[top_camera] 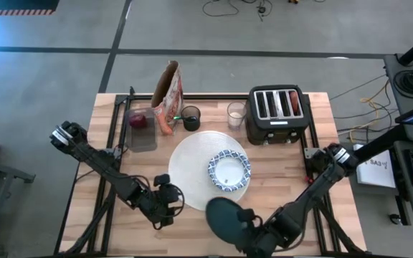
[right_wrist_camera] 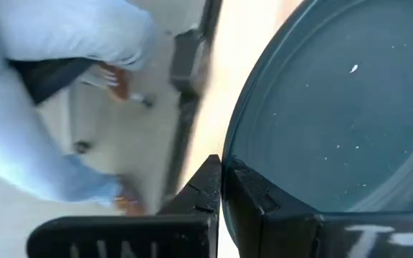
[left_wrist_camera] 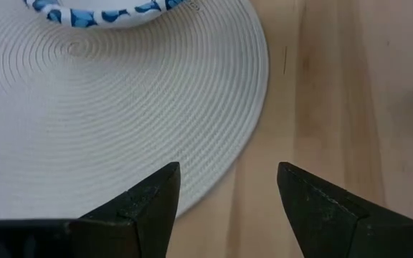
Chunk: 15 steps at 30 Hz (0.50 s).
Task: Arrange a breakfast setting
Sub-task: Put the dark blue plate to the right of the white patterned bowl on the white placemat
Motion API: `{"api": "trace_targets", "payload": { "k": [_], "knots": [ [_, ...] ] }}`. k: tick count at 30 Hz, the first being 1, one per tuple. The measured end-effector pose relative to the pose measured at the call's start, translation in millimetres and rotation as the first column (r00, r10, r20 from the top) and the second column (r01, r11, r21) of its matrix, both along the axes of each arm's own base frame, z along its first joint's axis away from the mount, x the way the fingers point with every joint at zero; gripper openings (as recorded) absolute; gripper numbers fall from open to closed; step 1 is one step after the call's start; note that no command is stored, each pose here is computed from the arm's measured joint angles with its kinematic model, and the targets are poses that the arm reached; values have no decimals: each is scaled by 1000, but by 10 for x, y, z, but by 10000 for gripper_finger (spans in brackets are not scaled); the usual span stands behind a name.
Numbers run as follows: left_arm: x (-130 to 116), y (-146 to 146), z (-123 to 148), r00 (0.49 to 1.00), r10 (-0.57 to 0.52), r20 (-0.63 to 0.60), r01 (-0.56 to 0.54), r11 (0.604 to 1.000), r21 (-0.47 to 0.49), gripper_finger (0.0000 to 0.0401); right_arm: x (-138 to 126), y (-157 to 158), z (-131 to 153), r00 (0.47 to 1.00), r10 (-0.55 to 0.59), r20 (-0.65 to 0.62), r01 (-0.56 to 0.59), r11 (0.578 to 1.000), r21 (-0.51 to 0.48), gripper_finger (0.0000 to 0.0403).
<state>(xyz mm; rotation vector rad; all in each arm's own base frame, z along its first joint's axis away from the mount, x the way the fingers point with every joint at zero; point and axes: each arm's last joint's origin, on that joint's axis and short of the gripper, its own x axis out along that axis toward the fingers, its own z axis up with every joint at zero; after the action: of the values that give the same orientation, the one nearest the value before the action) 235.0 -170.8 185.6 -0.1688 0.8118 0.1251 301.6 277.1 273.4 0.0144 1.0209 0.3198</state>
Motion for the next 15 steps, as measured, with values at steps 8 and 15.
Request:
{"api": "trace_targets", "payload": {
  "k": [8, 15],
  "knots": [
    [-73, -59, -14, 999, 39, -17, -40, 998, -41, 219, 276, -226, 52, 968, 167, 186, -124, 967, -221, 8],
    [-181, -142, -32, 996, 83, -44, -87, 992, -92, 219, 555, -448, 140, 901, 299, 315, -188, 922, -338, 8]
  ]
}}
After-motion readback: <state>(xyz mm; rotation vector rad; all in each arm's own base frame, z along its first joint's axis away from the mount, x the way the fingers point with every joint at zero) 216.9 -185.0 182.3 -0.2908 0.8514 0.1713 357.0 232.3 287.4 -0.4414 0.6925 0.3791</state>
